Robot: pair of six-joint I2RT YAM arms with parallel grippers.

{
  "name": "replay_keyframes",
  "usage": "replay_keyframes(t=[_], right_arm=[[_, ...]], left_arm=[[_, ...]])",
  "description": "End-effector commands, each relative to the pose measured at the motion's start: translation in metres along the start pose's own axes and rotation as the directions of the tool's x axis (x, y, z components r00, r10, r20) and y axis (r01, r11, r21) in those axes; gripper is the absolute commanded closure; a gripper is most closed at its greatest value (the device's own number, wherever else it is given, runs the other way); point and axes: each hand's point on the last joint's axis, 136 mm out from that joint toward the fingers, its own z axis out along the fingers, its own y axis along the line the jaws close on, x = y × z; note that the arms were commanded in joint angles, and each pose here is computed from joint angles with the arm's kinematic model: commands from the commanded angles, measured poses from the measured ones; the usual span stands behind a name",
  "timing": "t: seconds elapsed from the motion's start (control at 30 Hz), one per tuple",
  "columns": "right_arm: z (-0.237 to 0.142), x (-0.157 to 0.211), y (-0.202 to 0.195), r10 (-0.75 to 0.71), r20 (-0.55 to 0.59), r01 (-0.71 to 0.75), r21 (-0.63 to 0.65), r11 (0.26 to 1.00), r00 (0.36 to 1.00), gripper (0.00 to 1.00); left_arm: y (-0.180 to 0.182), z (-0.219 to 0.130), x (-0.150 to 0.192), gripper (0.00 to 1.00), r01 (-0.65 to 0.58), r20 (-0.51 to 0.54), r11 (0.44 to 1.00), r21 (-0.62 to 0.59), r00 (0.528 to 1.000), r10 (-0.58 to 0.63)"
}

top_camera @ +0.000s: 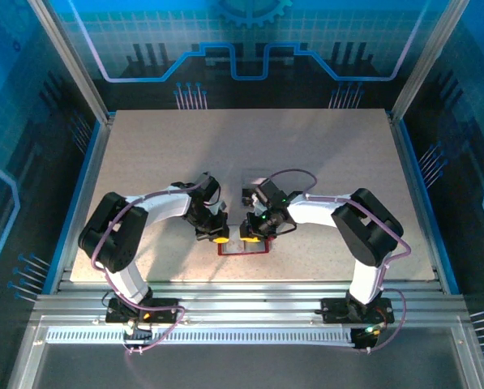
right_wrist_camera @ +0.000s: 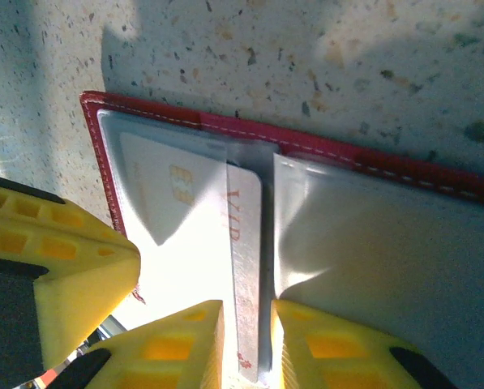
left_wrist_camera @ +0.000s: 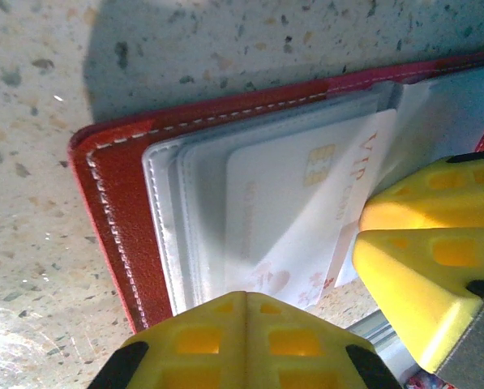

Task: Take the credit cards out of the card holder

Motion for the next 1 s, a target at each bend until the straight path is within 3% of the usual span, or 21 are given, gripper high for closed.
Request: replay_keyframes(t=[0.0, 0.97], right_arm=[[-0.008, 0.0, 0.004, 0.007, 0.011, -0.007, -0.022, 1.0, 1.0, 0.78], [0.0, -0.001, -0.003, 0.045, -0.009, -0.046, -0.052, 0.998, 0.999, 0.78]], left_arm=[[0.003, -0.001, 0.003, 1.0, -0.014, -0.007, 1.0, -0.026, 1.0, 0.014], [0.025, 0.012, 0.007, 1.0, -0.003, -0.04, 0.995, -0.1, 0.999, -0.001]])
